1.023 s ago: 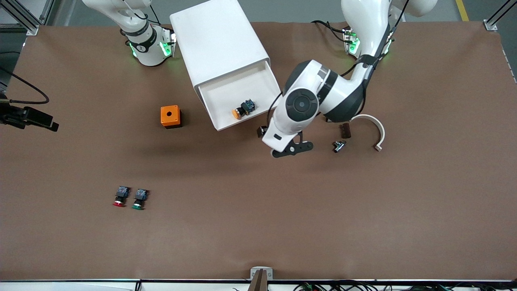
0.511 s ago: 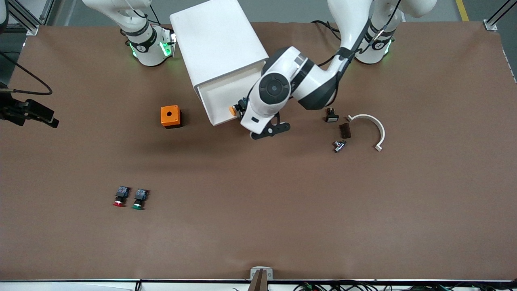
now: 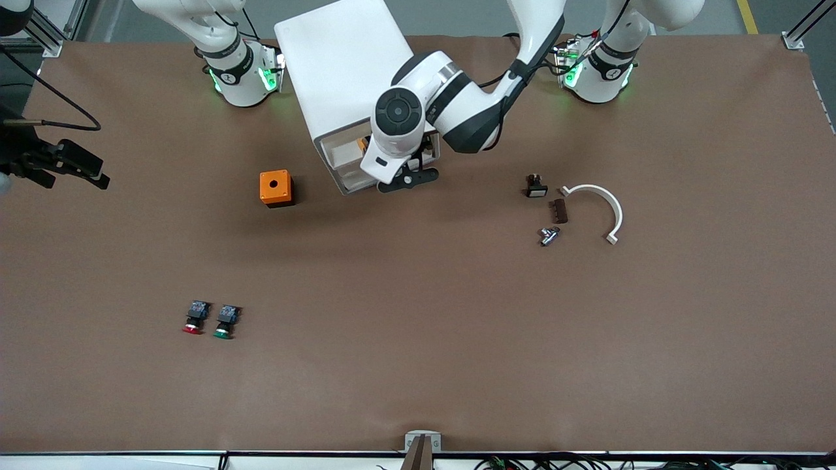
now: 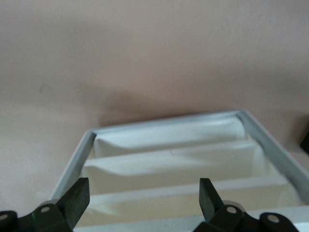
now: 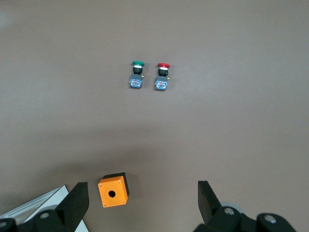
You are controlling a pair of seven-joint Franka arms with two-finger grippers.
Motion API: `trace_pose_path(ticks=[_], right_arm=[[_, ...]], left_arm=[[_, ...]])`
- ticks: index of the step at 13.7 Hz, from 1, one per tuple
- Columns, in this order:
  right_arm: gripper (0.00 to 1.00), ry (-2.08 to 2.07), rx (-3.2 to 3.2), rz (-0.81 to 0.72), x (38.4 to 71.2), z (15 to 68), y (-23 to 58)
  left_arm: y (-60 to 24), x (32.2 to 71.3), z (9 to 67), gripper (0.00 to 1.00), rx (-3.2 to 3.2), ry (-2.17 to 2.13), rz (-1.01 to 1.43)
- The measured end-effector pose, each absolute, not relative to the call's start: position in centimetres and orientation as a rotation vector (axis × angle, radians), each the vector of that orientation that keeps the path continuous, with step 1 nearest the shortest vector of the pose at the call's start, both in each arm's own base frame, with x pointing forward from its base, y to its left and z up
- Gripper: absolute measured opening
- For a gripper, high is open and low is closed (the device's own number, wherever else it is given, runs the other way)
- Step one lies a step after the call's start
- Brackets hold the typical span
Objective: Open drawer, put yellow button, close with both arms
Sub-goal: 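Push the drawer closed into the cabinet with the left gripper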
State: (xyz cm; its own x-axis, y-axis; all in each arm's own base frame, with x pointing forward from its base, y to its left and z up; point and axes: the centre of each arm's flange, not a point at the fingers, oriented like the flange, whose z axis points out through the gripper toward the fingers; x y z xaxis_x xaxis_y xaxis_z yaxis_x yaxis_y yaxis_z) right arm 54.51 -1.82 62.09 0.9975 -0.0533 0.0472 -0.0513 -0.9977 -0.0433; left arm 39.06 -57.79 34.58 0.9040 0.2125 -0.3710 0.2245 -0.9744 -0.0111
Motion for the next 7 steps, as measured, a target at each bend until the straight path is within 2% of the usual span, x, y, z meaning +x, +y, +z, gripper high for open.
trace_pose_path(ticks=[7], right_arm=[[1.00, 0.114, -3.101, -0.025, 54.1, 62.1, -3.0]], left_arm=[[-58.9, 36.9, 33.9, 1.00, 3.038, 0.300, -0.631]])
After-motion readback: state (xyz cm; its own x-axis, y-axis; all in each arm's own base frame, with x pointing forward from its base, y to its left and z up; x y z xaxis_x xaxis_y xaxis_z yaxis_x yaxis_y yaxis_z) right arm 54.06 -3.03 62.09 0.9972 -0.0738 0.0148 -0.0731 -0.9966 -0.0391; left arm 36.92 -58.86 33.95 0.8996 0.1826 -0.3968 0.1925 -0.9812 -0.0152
